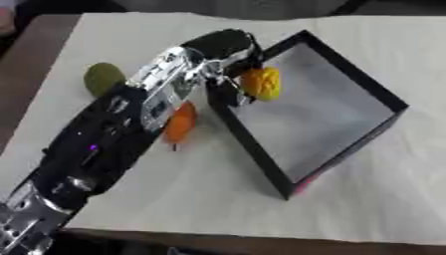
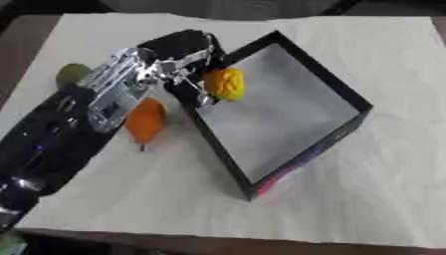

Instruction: Pick up objects on the table and place them in the box.

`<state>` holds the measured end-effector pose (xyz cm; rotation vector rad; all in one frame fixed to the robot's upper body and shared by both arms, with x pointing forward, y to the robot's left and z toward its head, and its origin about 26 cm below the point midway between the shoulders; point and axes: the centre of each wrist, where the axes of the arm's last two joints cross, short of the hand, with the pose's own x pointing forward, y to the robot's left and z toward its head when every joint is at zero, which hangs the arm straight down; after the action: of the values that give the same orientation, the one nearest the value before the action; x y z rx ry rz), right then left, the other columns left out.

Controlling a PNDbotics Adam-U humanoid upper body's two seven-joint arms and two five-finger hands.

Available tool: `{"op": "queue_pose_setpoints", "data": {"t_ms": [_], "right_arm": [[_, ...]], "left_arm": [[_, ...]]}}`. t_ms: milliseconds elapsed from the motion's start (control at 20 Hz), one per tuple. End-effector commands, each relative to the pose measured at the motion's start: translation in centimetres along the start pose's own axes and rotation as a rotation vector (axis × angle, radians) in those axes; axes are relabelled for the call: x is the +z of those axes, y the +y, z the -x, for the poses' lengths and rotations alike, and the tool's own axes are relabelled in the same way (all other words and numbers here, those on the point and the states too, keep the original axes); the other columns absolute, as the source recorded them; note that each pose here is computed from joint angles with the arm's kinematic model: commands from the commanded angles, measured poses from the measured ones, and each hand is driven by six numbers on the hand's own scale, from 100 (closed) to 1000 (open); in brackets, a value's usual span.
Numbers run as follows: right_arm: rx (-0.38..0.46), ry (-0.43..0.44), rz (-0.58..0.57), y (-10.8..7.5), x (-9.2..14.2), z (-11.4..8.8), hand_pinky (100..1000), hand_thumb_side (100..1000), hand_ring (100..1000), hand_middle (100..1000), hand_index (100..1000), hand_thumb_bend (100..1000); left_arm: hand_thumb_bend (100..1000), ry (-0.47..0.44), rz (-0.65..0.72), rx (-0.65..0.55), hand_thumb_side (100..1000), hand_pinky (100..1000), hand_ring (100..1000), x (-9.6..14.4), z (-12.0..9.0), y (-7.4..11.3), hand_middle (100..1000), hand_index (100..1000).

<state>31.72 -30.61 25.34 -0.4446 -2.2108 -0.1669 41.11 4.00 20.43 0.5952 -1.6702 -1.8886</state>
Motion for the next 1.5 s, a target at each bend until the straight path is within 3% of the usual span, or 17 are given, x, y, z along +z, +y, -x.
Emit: {"op": "queue_pose_setpoints", "data": {"t_ms": [50, 150, 250, 350, 450, 600, 700, 800, 900, 1050, 1250, 1500], "right_arm": [[0.011, -0.026, -0.003, -0.2, -0.3, -0.7, 836, 283, 801, 766, 885, 388], [0.011, -0.025, -0.004, -0.2, -0.3, -0.7, 836, 284, 800, 766, 885, 386], [0.011, -0.023, -0.006, -0.2, -0.3, -0.6, 836, 284, 799, 765, 885, 387], [0.013, -0.020, -0.008, -0.2, -0.2, -0.6, 836, 284, 799, 765, 884, 385], [0.013, -0.021, -0.008, -0.2, -0.2, -0.6, 836, 279, 799, 764, 883, 386], [0.003, -0.045, 0.007, -0.3, -0.4, -1.2, 836, 270, 799, 765, 882, 386], [-0.002, -0.066, 0.025, -0.6, -0.5, -1.7, 836, 263, 800, 766, 882, 389], [0.001, -0.070, 0.040, -0.8, -0.5, -1.8, 836, 270, 799, 765, 882, 386], [0.014, -0.058, 0.043, -1.0, -0.4, -1.6, 835, 275, 799, 765, 883, 385], [0.037, -0.035, 0.046, -1.2, -0.2, -1.0, 835, 278, 799, 765, 883, 384], [0.054, -0.014, 0.037, -1.3, 0.0, -0.5, 835, 285, 799, 765, 883, 382], [0.048, 0.004, 0.029, -1.1, 0.2, -0.2, 835, 288, 798, 764, 883, 380]], "left_arm": [[530, 0.014, 0.023, -0.046, 146, 614, 575, 0.0, 0.0, 0.5, 595, 723], [689, 0.041, 0.045, -0.064, 332, 783, 779, 0.1, 0.3, 0.6, 804, 857], [852, 0.062, 0.045, -0.079, 480, 840, 840, 0.4, 0.4, 1.0, 873, 902], [943, 0.077, 0.011, -0.088, 493, 837, 847, 0.8, 0.5, 1.8, 882, 907], [945, 0.080, -0.049, -0.077, 489, 816, 833, 1.4, 0.4, 3.0, 864, 901], [835, 0.081, -0.203, -0.034, 527, 798, 819, 3.5, 0.5, 6.0, 848, 895], [743, 0.102, -0.352, 0.008, 490, 766, 792, 5.8, 0.9, 8.7, 816, 878], [714, 0.154, -0.483, 0.039, 460, 768, 794, 8.7, 1.9, 11.3, 816, 879], [712, 0.236, -0.505, 0.048, 483, 778, 802, 11.1, 3.8, 12.7, 823, 892], [739, 0.433, -0.384, 0.067, 471, 794, 813, 14.1, 8.9, 12.5, 830, 892], [829, 0.677, -0.199, 0.079, 488, 804, 818, 17.1, 15.1, 10.1, 838, 914], [855, 0.844, -0.085, 0.200, 481, 800, 815, 17.2, 20.2, 6.1, 829, 895]]}}
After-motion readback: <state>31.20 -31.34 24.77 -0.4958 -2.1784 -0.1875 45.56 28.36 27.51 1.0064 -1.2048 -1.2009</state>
